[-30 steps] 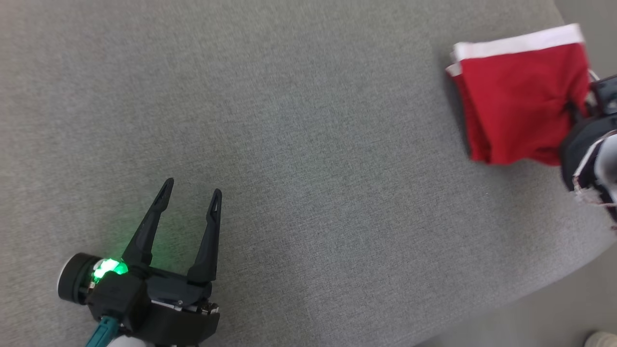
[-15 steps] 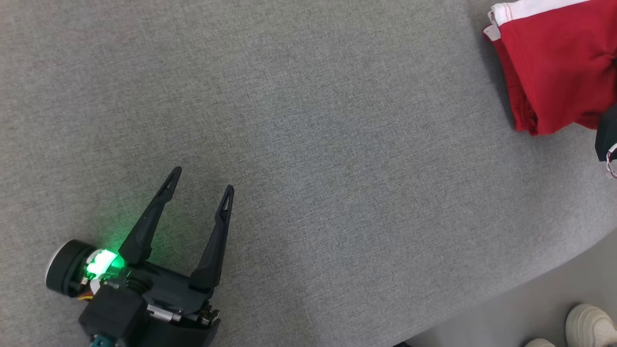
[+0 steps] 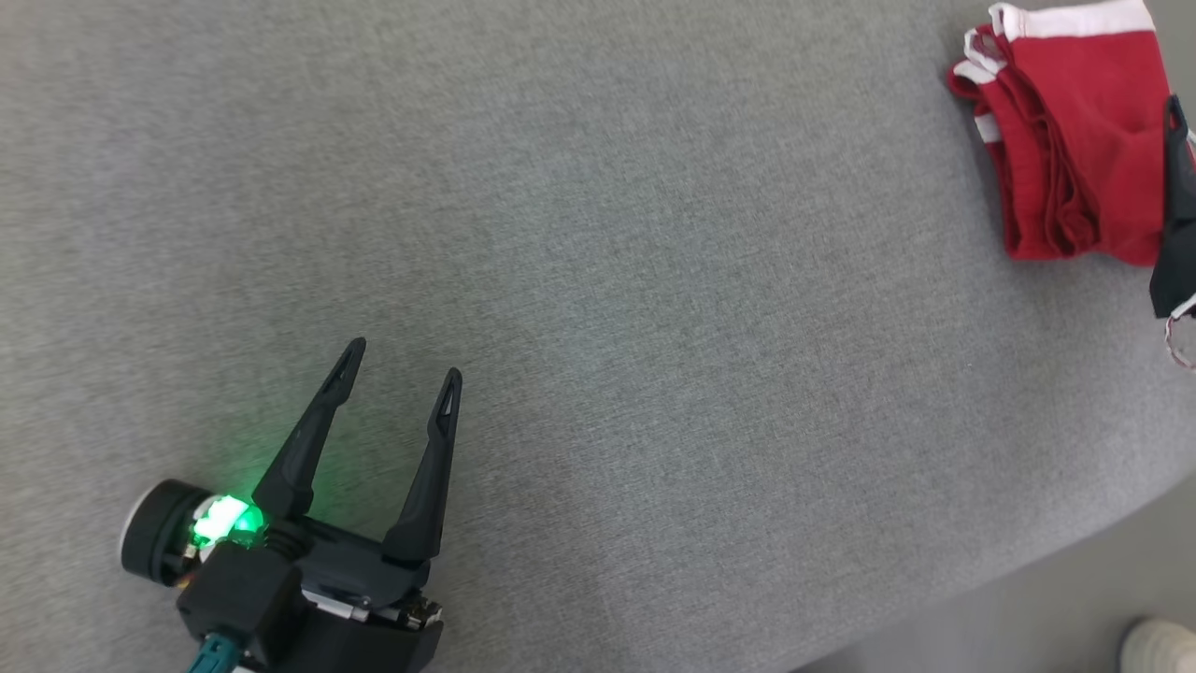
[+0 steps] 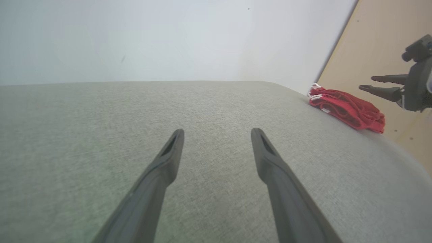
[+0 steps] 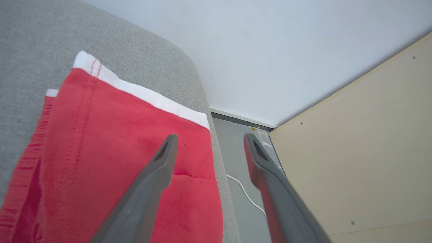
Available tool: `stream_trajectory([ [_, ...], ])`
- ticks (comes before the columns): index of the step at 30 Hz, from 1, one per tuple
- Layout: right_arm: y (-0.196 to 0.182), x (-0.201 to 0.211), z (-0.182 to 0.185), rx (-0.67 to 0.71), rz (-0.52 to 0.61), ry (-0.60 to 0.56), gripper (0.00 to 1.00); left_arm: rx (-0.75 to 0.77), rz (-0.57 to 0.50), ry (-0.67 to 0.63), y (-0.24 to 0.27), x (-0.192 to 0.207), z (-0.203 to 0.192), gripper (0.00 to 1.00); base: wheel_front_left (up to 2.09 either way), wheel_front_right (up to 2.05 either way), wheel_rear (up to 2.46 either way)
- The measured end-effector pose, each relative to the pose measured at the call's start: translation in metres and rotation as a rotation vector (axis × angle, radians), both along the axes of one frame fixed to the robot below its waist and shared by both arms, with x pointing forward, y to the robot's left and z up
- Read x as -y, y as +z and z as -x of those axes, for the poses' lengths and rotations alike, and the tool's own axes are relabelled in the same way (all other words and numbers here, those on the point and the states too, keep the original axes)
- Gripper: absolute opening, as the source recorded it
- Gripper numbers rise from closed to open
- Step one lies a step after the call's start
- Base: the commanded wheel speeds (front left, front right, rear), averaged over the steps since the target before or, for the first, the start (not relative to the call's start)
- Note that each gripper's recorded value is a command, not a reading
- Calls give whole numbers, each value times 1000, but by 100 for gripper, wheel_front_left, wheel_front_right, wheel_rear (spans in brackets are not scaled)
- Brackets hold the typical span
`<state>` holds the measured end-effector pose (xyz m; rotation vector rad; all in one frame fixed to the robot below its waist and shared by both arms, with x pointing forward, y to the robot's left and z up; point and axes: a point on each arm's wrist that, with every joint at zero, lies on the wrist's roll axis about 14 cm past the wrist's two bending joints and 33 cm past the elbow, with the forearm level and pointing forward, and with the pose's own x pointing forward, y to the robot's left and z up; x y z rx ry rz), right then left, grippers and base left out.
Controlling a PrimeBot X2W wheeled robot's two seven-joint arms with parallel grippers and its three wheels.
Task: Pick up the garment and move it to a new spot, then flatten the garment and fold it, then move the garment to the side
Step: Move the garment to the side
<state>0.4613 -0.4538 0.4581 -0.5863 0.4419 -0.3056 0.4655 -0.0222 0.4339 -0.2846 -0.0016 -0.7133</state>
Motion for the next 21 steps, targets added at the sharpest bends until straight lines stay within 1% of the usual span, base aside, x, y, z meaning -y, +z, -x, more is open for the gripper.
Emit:
stream_trajectory([
  [5,11,-19,-2,123,-78,32,100,-26,-8,67,2,-14,2,100,0,0,0],
  [9,22,-50,-4,249,-195,73,100,-39,-17,164,9,-38,1,100,0,0,0],
  [11,29,-66,-2,320,-270,89,100,-44,-25,218,13,-53,1,100,0,0,0],
  [14,43,-86,8,406,-352,123,100,-65,-37,302,15,-76,8,100,0,0,0],
  [18,44,-117,31,447,-444,168,100,-72,-54,396,22,-105,21,100,0,0,0],
  [21,51,-135,43,469,-487,211,100,-70,-64,460,30,-126,34,100,0,0,0],
])
